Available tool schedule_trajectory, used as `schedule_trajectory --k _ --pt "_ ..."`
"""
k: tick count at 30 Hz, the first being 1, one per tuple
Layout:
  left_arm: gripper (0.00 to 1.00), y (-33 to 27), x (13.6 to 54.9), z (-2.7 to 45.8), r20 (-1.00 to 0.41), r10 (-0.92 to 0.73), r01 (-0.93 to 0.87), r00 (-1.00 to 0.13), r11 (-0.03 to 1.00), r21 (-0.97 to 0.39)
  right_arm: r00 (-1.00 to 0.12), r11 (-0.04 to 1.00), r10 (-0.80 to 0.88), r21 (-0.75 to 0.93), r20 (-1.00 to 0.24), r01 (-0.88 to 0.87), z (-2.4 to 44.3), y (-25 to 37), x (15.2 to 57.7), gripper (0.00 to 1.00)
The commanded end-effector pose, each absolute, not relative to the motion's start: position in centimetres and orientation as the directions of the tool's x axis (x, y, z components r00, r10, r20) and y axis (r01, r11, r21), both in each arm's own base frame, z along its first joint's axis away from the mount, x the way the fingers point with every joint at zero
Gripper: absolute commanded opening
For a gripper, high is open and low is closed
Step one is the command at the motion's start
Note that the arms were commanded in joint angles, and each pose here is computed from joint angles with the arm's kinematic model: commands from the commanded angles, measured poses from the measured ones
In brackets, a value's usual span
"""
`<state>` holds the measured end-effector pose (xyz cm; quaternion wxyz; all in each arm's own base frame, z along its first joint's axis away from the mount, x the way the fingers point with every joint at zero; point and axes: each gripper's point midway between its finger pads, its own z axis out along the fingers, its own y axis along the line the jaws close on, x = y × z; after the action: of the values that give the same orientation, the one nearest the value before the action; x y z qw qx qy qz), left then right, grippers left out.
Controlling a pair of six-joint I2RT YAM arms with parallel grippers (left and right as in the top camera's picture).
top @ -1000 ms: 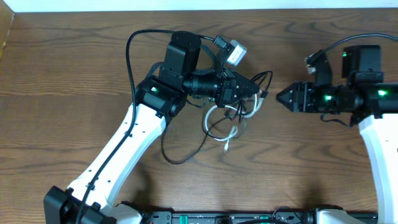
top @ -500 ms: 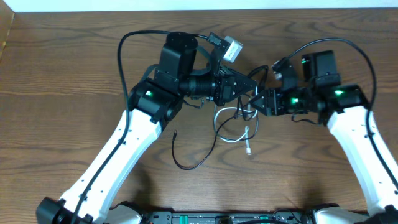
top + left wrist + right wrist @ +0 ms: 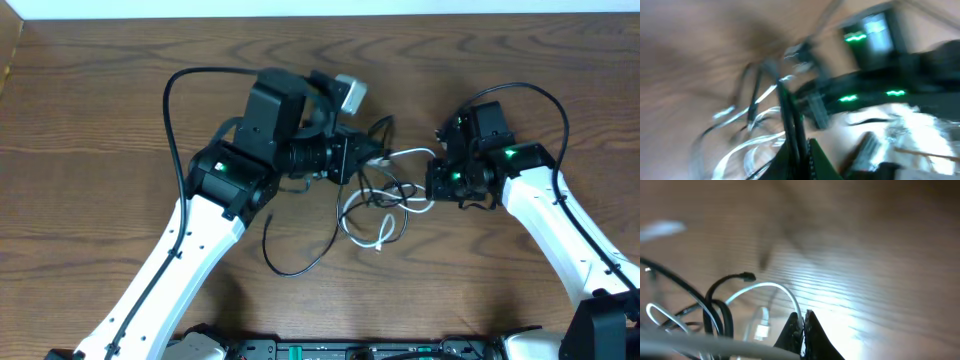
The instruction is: Untangle cables
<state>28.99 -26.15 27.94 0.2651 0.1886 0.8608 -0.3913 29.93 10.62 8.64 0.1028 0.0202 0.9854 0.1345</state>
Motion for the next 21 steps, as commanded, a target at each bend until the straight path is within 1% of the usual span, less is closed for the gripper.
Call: schedule_trajectory --k 1,4,7,14,21 --pt "0.08 -21.6 31.9 25.8 -0.641 0.096 0.405 -0.762 0.842 -0.356 -0.955 0.981 0.183 -0.021 -0.235 0.193 7.9 4.2 30.0 0.01" --pt "0.07 -18.5 32.4 24.3 -0.623 0.094 0.296 -0.776 0.928 -0.228 -0.935 0.931 0.252 -0.199 -0.249 0.305 8.3 -0.2 28.9 0.01" --pt "0.07 -16.3 32.6 23.6 -0.607 0.086 0.229 -0.790 0.960 -0.162 -0.916 0.882 0.309 -0.284 -0.256 0.377 8.7 -3.4 28.1 0.01" --pt "0.08 -12.6 33.7 23.2 -0.587 0.007 0.122 -0.810 0.980 -0.156 -0.850 0.798 0.468 -0.298 -0.240 0.523 8.7 -8.5 26.6 0.01" --pt "0.07 -7.6 35.0 23.1 -0.578 -0.129 -0.037 -0.806 0.985 -0.167 -0.711 0.654 0.666 -0.281 -0.225 0.702 8.5 -13.2 23.9 0.01"
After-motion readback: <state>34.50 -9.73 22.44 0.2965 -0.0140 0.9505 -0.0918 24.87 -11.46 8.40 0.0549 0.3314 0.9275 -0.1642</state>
